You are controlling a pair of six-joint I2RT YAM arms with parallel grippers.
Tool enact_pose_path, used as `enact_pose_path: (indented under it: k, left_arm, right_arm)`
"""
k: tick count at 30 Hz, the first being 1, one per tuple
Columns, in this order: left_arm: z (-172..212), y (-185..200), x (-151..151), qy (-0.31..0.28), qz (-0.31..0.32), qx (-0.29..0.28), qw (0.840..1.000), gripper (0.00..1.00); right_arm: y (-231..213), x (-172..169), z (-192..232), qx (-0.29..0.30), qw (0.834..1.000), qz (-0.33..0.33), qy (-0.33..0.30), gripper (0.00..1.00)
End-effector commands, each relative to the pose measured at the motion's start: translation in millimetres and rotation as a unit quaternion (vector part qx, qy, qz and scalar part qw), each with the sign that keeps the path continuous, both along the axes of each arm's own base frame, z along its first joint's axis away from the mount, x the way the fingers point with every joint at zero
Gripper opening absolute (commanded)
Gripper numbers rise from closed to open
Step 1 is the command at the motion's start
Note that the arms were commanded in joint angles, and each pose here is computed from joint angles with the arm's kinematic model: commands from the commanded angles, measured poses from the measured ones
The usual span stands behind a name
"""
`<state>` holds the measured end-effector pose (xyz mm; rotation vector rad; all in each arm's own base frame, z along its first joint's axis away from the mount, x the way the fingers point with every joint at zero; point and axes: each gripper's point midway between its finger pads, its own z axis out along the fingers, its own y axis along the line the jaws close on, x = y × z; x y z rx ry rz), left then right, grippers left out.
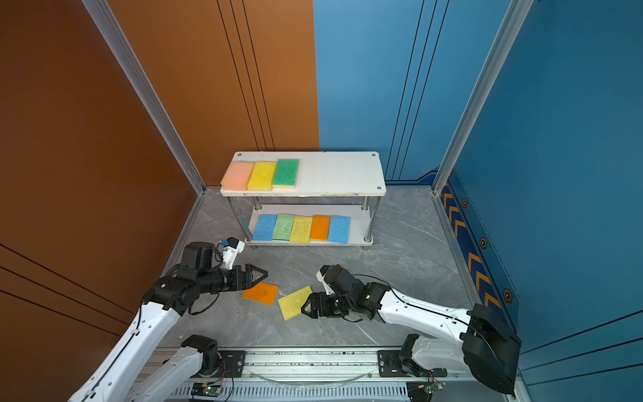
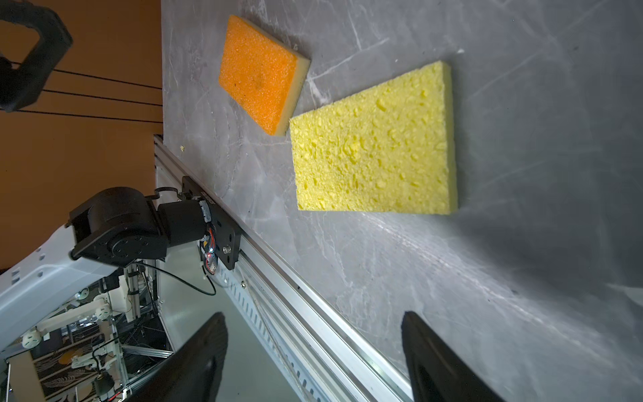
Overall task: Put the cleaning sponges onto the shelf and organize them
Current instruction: 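Move both grippers toward the pale yellow sponge on the table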
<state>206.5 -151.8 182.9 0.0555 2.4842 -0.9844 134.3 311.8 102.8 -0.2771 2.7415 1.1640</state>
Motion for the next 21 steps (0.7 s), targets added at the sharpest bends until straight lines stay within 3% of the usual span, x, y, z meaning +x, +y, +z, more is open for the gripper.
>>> enact_pose_path:
  k: [1, 13, 21]
  left_arm:
    - [-17, 0, 8, 0.013, 0.027, 0.018, 0.999, 0.85]
    - [-48, -16, 20, 0.052, 0.026, 0.021, 0.998, 0.85]
    - [-63, -26, 23, 0.065, 0.02, 0.037, 0.997, 0.85]
  right_arm:
    - [19, 4, -9, 0.025, 1.0, -0.003, 0.008, 0.8]
    - [34, 5, -46, 0.021, 0.999, 0.008, 0.046, 0.81]
    - [14, 39, -50, 0.01, 0.999, -0.034, 0.032, 0.81]
